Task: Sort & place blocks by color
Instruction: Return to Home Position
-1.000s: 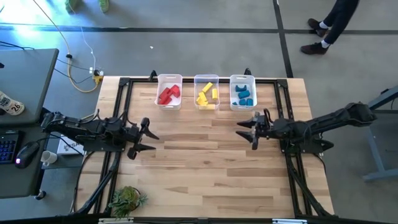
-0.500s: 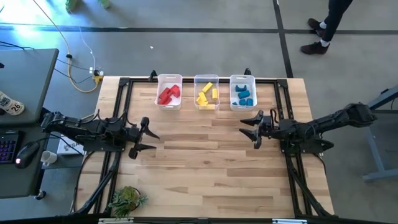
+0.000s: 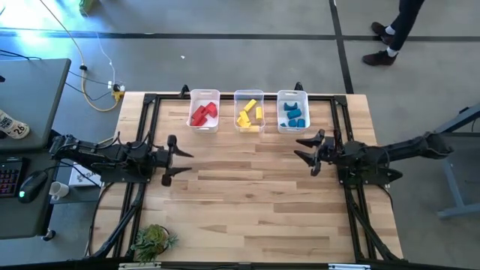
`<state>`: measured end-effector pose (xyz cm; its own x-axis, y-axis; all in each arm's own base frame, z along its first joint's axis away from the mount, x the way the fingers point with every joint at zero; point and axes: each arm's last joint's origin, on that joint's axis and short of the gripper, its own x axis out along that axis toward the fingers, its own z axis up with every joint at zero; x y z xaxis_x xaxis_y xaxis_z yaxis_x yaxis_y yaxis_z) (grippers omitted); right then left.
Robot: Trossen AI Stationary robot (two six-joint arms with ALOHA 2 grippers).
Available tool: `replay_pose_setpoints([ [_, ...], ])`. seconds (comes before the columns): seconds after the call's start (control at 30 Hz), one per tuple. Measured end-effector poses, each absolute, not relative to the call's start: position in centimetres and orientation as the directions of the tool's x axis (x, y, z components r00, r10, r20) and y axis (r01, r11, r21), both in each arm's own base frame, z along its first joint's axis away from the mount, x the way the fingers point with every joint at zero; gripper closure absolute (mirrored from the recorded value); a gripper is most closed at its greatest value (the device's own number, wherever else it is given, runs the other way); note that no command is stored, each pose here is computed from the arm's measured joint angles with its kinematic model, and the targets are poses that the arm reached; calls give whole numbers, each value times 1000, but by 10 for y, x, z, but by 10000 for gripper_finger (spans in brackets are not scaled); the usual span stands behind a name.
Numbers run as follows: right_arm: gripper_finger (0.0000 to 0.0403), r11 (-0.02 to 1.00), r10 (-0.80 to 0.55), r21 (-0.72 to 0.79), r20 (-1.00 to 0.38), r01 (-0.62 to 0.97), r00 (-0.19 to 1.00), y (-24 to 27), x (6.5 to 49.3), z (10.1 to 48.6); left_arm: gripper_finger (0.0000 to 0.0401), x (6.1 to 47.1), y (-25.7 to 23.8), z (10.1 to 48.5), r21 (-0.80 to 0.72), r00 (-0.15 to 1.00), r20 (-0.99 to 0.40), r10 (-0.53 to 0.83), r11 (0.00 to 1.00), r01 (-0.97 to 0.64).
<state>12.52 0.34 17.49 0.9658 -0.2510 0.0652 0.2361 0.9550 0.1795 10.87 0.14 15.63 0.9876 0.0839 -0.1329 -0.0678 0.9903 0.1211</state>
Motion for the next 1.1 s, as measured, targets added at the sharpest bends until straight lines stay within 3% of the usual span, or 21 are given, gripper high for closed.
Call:
replay_pose_setpoints([
  [1.1, 186, 928, -258, 268, -43, 260, 965, 2, 116, 165, 199, 109, 3, 156, 134, 982, -135, 132, 984, -114],
])
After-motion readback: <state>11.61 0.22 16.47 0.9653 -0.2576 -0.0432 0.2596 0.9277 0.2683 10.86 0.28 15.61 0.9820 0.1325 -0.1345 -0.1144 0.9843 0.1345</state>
